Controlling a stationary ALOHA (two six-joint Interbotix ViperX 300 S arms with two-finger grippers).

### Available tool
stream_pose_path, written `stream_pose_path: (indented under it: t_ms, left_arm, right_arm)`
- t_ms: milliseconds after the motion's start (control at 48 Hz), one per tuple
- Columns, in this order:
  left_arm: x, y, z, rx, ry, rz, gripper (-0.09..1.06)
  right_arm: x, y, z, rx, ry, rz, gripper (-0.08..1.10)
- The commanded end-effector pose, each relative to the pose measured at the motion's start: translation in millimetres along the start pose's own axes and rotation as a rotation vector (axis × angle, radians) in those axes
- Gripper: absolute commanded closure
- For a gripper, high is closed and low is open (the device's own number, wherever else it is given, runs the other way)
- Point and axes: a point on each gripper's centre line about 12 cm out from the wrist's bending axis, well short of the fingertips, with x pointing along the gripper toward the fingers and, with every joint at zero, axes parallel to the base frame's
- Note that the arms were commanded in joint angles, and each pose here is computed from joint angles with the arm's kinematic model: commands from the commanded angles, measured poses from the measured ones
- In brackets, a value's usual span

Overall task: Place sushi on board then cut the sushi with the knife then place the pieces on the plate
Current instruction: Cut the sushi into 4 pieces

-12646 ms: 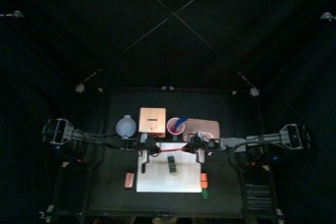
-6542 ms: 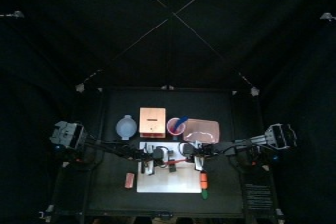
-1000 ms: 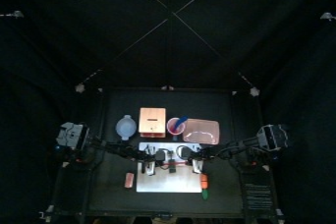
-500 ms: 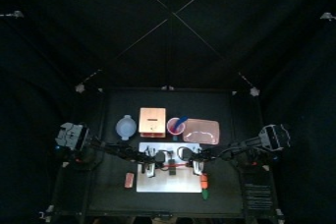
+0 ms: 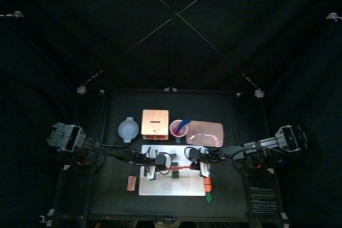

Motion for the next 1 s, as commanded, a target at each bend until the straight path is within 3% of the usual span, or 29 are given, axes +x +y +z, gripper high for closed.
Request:
stream_pose_path:
  t_ms: [21, 188, 1000]
  left_arm:
    - [2.8, -16.2, -8.0, 0.011, 0.028, -0.03, 0.59]
    - [8.5, -22.1, -10.6, -0.012, 0.041, -0.04, 0.59]
    - [16.2, -26.9, -16.1, -0.028, 0.063, -0.046, 0.59]
  right_arm:
    - [-1.8, 4.9, -2.2, 0.01, 0.001, 0.015, 0.7]
    - [2.2, 8.9, -6.9, 0.012, 0.021, 0.024, 0.7]
    - [17.8, 12.2, -17.5, 0.017, 0.076, 0.022, 0.7]
